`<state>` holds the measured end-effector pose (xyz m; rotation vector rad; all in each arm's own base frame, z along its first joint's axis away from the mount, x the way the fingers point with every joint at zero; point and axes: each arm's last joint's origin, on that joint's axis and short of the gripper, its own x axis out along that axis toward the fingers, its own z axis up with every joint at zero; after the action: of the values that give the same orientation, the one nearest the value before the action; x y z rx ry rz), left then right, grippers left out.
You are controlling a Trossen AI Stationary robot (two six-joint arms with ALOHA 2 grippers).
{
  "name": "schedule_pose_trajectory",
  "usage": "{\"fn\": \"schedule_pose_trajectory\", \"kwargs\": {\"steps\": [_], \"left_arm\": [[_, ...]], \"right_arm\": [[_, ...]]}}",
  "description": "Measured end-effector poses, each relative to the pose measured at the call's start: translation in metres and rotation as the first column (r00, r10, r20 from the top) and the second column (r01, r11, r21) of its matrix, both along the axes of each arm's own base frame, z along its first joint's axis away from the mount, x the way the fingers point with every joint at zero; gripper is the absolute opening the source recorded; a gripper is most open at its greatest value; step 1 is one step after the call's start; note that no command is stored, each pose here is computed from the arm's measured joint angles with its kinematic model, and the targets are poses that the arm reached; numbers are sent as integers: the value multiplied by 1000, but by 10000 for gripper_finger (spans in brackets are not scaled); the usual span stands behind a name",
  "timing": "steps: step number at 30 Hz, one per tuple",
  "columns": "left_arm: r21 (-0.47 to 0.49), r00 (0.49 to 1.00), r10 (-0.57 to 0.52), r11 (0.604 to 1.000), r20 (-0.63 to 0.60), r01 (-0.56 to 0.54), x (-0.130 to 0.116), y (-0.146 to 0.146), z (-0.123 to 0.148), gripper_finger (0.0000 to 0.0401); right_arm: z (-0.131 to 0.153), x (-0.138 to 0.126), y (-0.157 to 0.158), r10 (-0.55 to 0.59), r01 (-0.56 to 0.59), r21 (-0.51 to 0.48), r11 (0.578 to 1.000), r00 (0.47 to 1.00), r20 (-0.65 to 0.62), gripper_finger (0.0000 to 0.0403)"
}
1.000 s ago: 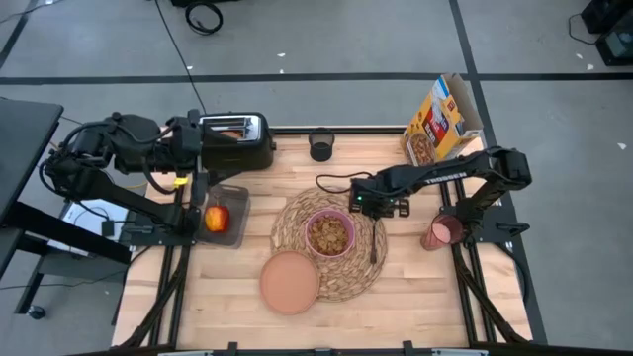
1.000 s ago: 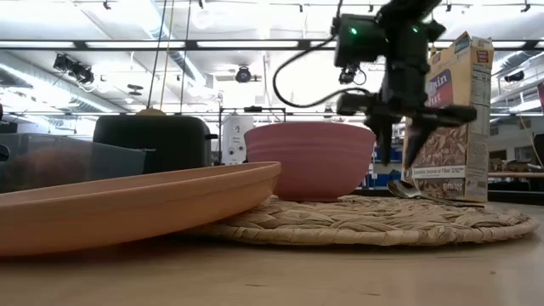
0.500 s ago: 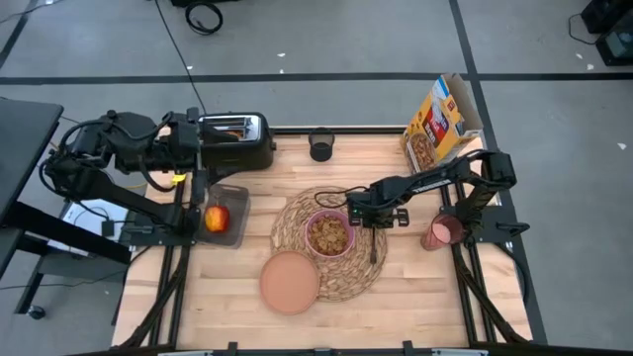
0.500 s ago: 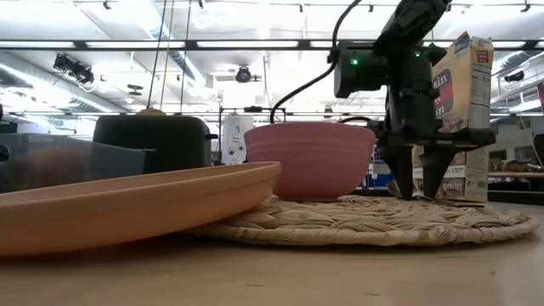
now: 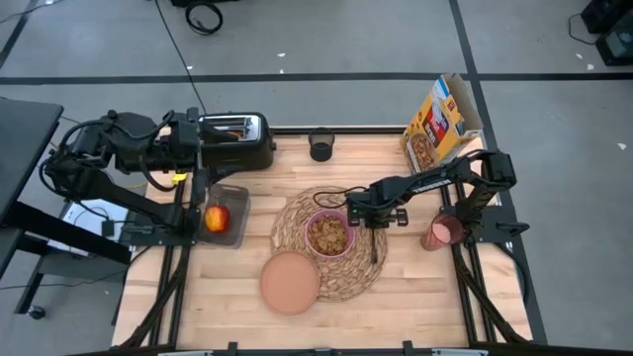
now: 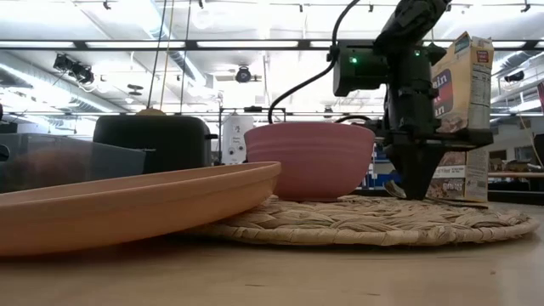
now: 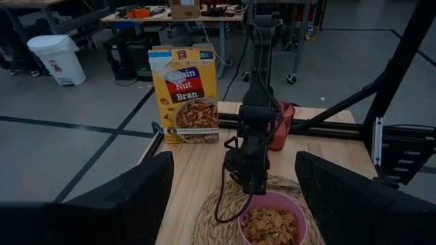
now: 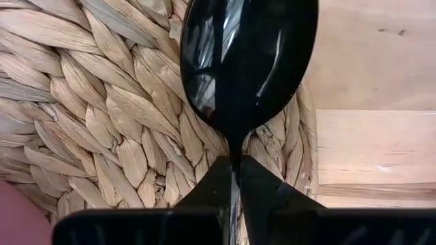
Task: Arrange a breakfast setting
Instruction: Put the black spoon to the right of the pink bowl, then put the brown bread on the orange plate
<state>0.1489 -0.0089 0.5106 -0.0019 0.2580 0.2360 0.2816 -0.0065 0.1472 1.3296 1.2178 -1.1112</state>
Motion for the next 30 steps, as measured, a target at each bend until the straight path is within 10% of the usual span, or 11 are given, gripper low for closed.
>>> {"fn": "schedule_pose_trajectory", "kwargs": {"steps": [30], "left_arm": [[0, 1000, -1, 1000, -1, 1, 0, 0, 0, 314]], "right_arm": [[5, 3, 3, 0, 0, 28, 1000, 1000, 14, 121]]}}
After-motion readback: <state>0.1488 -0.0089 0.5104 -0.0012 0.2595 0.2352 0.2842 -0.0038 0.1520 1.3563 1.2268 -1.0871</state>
